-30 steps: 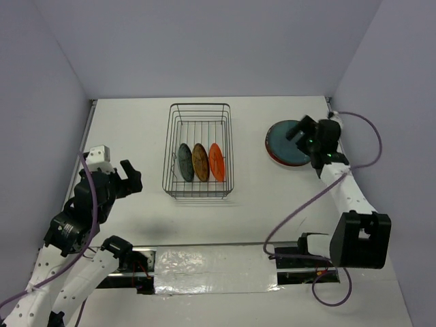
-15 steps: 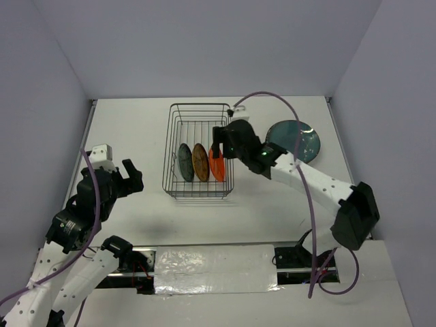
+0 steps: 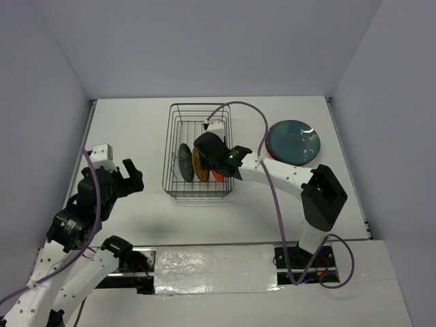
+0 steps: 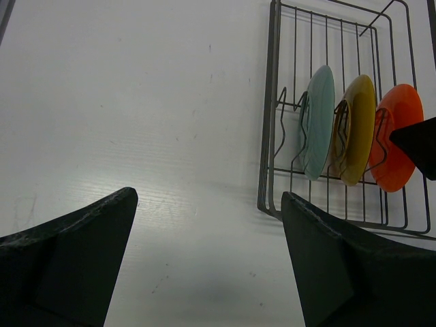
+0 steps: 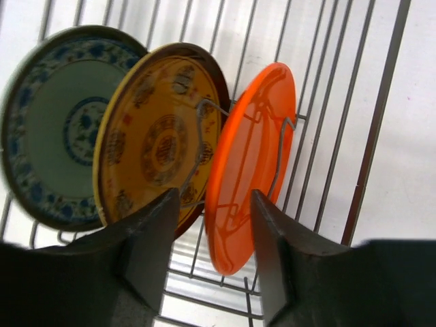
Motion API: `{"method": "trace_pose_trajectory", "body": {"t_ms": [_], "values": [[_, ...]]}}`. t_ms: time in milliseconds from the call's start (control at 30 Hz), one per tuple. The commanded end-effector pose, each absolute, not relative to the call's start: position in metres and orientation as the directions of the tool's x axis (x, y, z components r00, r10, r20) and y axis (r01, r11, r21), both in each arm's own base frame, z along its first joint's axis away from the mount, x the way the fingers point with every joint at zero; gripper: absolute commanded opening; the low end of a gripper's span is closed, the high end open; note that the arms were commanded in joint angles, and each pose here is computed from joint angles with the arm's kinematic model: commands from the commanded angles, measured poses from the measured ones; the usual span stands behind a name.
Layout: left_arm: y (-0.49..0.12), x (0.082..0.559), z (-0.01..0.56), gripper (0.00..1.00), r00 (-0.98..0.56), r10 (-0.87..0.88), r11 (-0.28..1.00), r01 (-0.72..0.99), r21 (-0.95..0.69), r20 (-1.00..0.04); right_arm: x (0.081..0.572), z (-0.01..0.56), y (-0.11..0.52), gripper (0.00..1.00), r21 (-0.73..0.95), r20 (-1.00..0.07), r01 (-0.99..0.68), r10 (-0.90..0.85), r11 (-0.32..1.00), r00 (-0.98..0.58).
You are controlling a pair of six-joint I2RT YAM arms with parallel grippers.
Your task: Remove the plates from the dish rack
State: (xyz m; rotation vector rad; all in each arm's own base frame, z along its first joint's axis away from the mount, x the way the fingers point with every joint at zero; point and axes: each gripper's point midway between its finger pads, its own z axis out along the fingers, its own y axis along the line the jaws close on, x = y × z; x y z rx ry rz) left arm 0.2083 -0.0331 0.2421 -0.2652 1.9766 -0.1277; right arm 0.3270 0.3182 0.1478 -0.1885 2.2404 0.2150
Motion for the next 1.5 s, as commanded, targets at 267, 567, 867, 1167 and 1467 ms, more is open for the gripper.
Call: {"method": "trace_pose_trajectory", "body": {"t_ms": [267, 567, 867, 1167, 1467], "values": [[-0.036, 0.214, 0.251, 1.00, -0.356, -0.260, 0.965, -0.119, -0.232, -0.898, 0.339, 0.156, 0.324, 0.34, 0.089, -0.805, -0.154, -0.020, 0.984, -0.592], [-0.037, 0.215, 0.250, 1.00, -0.362, -0.257, 0.966, -0.117, -0.229, -0.896, 0.341, 0.165, 0.326, 0.11, 0.110, -0.822, -0.162, -0.002, 0.981, -0.569], [-0.038, 0.218, 0.246, 1.00, -0.380, -0.248, 0.968, -0.121, -0.218, -0.891, 0.339, 0.193, 0.321, 0.00, 0.163, -0.845, -0.153, 0.058, 0.975, -0.532], [-0.039, 0.218, 0.244, 0.99, -0.390, -0.244, 0.969, -0.123, -0.213, -0.888, 0.333, 0.261, 0.327, 0.00, 0.263, -0.875, -0.221, 0.136, 0.939, -0.464], [-0.036, 0.213, 0.270, 1.00, -0.362, -0.317, 0.947, -0.162, -0.276, -0.877, 0.293, 0.348, 0.354, 0.01, 0.264, -0.925, -0.547, 0.049, 0.794, -0.377]]}}
